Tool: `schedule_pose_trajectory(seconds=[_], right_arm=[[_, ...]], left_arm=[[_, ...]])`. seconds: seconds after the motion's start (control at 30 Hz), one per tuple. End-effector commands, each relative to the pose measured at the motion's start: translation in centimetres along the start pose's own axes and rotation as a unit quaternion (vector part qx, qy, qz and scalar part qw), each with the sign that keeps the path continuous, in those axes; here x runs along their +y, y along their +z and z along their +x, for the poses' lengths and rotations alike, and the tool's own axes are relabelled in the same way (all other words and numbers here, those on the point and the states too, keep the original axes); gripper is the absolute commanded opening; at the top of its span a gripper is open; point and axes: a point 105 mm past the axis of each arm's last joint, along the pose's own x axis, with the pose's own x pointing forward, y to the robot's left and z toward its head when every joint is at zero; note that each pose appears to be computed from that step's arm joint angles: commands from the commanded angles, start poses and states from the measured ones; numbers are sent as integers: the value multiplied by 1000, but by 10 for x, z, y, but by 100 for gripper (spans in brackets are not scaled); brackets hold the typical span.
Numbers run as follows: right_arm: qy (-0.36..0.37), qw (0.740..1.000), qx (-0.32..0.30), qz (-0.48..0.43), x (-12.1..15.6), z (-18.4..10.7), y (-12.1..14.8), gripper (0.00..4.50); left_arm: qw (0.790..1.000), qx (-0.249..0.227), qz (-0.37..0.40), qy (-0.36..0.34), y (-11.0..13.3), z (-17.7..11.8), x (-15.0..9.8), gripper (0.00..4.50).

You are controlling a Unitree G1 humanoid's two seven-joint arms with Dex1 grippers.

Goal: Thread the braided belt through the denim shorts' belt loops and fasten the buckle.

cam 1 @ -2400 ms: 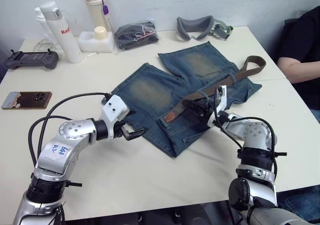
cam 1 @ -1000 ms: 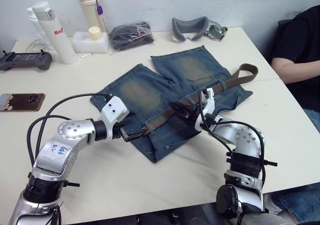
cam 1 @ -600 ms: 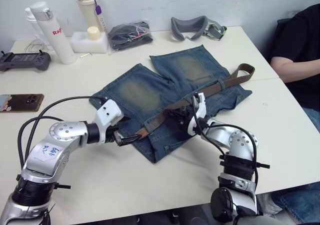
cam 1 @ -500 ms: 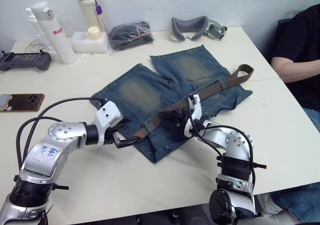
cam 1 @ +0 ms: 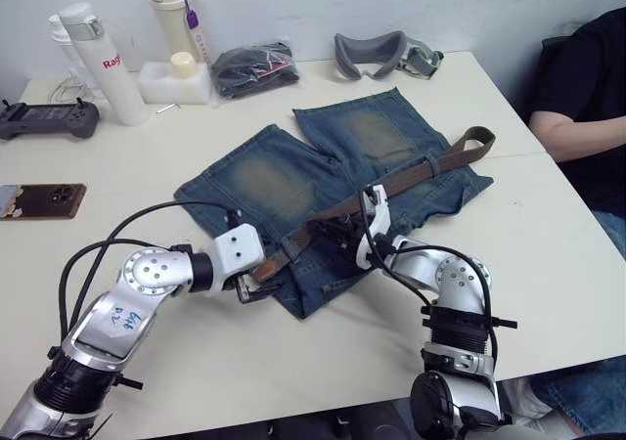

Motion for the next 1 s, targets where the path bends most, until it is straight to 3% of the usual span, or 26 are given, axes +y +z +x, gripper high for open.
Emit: schedule_pose_trajectory(seconds=[0.03, 0.07, 0.37, 0.57, 0.6, 0.63, 0.7, 0.77, 0.83, 0.9, 1.0], right_arm=[[-1, 1000, -6, 6, -2, 0, -1, 0], [-1, 1000, -6, 6, -2, 0, -1, 0], [-11, 1000, -6, -2, -8, -5, -3, 0], [4, 999, -5, -32, -3, -19, 7, 0], [10, 999, -1, -43, -1, -23, 8, 80], [17, 998, 6, -55, 1, -28, 9, 99], [26, 996, 19, -85, 5, -39, 12, 220], [24, 988, 49, -146, 8, -53, 13, 250], [13, 978, 70, -197, 6, -61, 14, 333], [-11, 957, 84, -276, 0, -68, 21, 333], [-49, 923, 125, -361, -12, -76, 28, 221]], left_arm=[[1000, 5, 14, 13, -1, -2, 4, 397], [1000, 2, 14, 12, 0, -2, 5, 374], [999, -31, -14, 21, 8, -3, 8, 8], [998, -41, -23, 29, 9, -7, 15, 3], [998, -43, -25, 30, 10, -7, 16, 0], [998, -43, -25, 30, 10, -7, 17, 0], [998, -41, -23, 30, 9, -8, 18, 0], [998, -41, -22, 30, 9, -8, 18, 0], [998, -44, -23, 29, 9, -8, 18, 0], [999, -38, -13, 29, 8, -8, 19, 0], [999, -28, -5, 27, 6, -12, 18, 0]])
